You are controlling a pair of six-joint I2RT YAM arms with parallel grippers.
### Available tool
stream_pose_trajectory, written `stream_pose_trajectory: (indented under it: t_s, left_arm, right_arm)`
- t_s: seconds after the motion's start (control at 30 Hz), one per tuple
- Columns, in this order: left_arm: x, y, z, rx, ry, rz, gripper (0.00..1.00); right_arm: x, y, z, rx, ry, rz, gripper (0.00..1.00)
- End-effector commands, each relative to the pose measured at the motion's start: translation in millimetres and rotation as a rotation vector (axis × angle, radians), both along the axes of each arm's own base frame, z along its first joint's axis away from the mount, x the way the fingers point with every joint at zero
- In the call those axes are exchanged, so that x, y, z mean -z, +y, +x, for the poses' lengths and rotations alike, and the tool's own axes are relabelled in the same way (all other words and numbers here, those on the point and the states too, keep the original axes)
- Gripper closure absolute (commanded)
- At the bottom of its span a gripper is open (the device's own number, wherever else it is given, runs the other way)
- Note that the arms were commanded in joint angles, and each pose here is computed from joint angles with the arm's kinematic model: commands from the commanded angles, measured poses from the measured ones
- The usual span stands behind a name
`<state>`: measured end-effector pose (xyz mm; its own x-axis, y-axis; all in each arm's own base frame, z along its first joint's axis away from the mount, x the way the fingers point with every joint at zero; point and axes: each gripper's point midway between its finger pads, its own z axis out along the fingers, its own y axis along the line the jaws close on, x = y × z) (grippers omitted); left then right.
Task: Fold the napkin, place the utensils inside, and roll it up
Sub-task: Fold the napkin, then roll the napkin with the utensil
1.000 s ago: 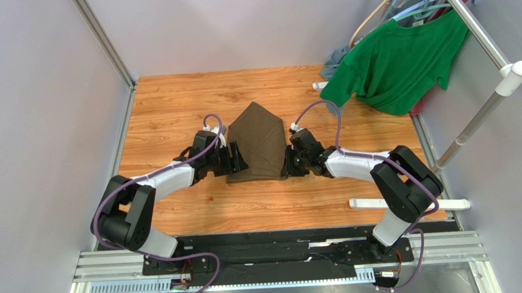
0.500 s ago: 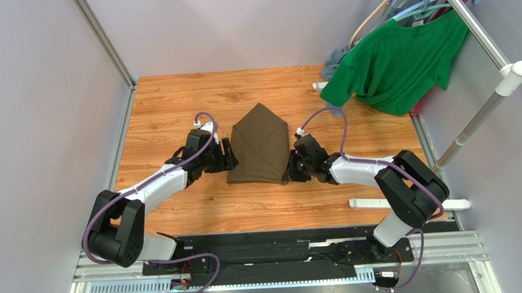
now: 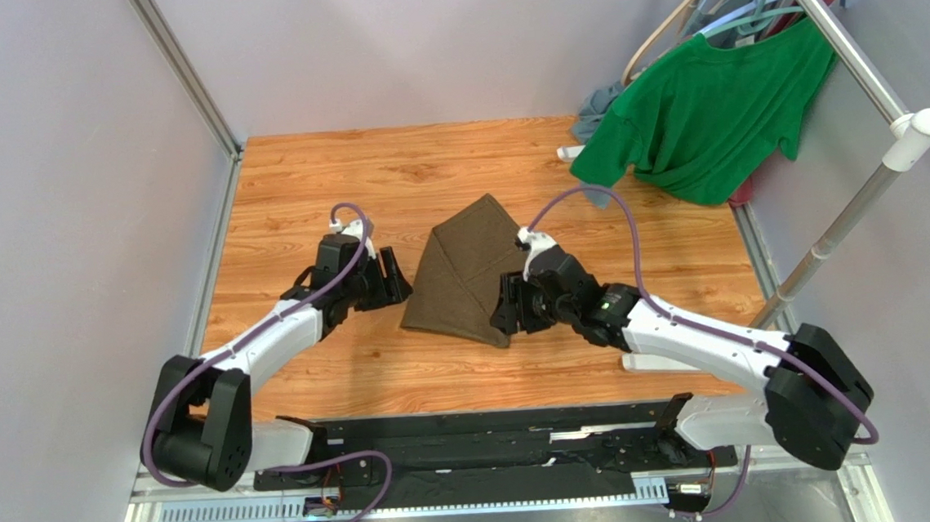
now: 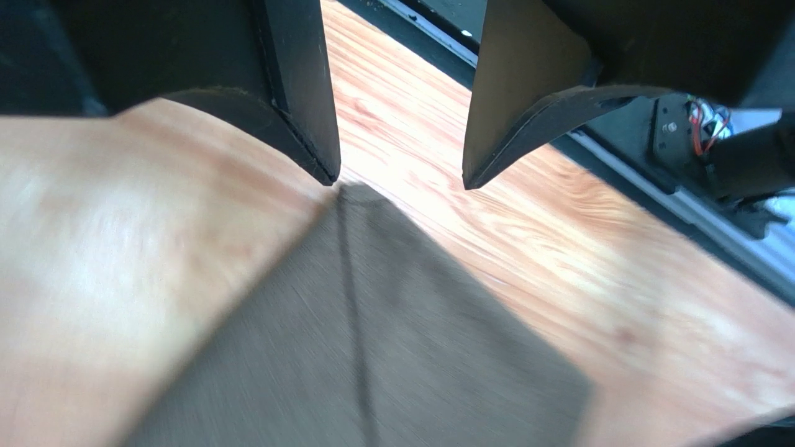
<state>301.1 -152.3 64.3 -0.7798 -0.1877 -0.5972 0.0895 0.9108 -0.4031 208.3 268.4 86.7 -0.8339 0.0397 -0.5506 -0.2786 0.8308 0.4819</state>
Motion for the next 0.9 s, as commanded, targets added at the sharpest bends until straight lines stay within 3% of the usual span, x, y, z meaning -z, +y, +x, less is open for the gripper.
stream_pose_trajectory:
  t_s: [0.0,0.07,0.27,0.43,0.6,0.87]
  left_arm:
    - [-24,11,1,-0.021,-0.066,-0.034,0.32]
    - [-25,14,0,-0.04,-0.064,-0.051,0.32]
    - [-30,23,-3,-0.078,-0.068,-0.078,0.32]
    - [-30,27,-4,-0.083,-0.069,-0.076,0.32]
    - [-30,28,-1,-0.081,-0.068,-0.089,0.32]
    - [-28,26,1,-0.076,-0.061,-0.106,0.32]
  right_arm:
    - [-71,26,10,-0.301,-0.347,-0.088,0.45]
    - [-71,44,-2,-0.486,-0.455,-0.172,0.46]
    - [-29,87,2,-0.687,-0.566,-0.413,0.49]
    - [3,98,11,-0.722,-0.666,-0.61,0.49]
    - [10,101,20,-0.715,-0.737,-0.674,0.5]
    - [45,99,20,-0.796,-0.719,-0.75,0.52]
